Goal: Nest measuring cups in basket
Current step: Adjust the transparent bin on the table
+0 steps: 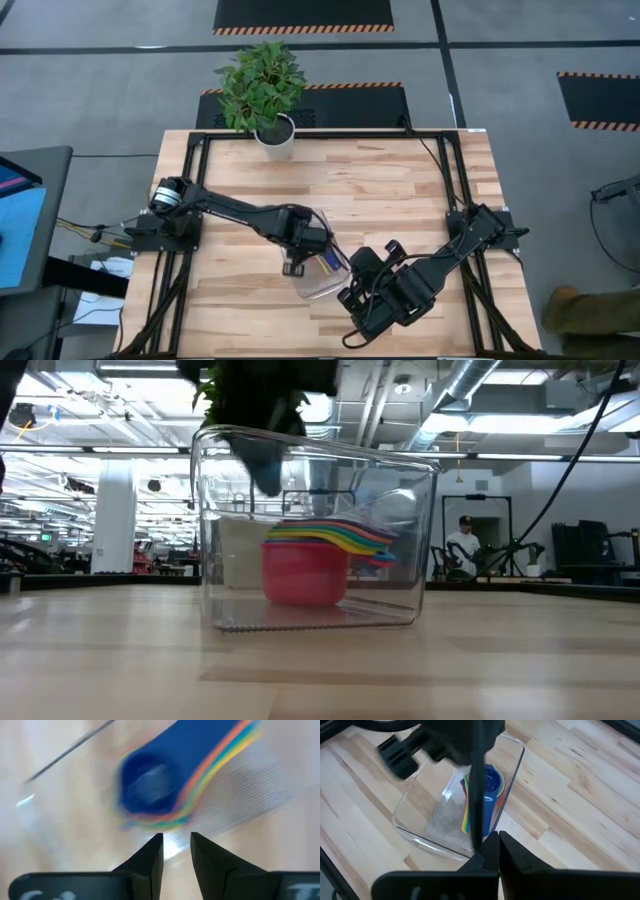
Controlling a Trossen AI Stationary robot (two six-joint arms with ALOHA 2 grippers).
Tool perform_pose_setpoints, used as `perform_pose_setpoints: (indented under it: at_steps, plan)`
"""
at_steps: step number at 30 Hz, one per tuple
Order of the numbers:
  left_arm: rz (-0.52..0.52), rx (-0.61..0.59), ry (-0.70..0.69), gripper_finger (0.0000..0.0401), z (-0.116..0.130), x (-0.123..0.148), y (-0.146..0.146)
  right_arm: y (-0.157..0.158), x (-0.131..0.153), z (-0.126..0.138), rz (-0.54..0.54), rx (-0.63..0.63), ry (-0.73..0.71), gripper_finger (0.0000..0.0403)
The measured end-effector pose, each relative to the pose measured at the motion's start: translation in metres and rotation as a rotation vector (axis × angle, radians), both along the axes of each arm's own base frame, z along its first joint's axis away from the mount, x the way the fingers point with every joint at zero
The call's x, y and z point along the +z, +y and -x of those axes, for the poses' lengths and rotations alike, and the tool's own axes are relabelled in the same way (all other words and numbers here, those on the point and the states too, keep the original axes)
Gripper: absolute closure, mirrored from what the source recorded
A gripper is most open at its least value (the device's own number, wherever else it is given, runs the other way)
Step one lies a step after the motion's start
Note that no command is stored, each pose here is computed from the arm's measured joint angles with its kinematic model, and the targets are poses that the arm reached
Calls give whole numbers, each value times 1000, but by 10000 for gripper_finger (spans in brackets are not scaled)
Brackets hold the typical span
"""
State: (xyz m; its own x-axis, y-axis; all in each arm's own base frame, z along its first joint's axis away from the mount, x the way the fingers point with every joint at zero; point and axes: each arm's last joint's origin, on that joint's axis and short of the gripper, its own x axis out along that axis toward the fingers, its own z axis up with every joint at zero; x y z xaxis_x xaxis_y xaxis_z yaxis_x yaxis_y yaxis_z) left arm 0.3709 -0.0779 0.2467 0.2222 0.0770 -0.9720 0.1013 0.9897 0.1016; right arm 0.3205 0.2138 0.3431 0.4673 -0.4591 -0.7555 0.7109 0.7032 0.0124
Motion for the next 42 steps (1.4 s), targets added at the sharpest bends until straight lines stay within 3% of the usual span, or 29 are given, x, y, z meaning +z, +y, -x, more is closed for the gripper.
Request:
perform_pose_setpoints:
  at_steps: [3, 7, 14, 22, 32, 42]
  plan:
    - [-145, -24, 74, 315, 6, -1, 12, 1, 0, 1, 4, 5, -1, 393]
    - [-173, -59, 148, 315, 11, -14, 26, 4, 0, 2, 4, 13, -1, 391]
    - [-90, 29, 295, 315, 25, -28, 36, 6, 0, 4, 5, 21, 1, 372]
    - [91, 214, 361, 315, 32, -29, 22, 5, 0, 4, 34, 65, 27, 394]
    - [271, 366, 494, 315, 47, -27, -23, 7, 0, 5, 67, 119, 56, 370]
    - [320, 556, 537, 315, 61, -27, -70, 10, 0, 7, 106, 192, 94, 391]
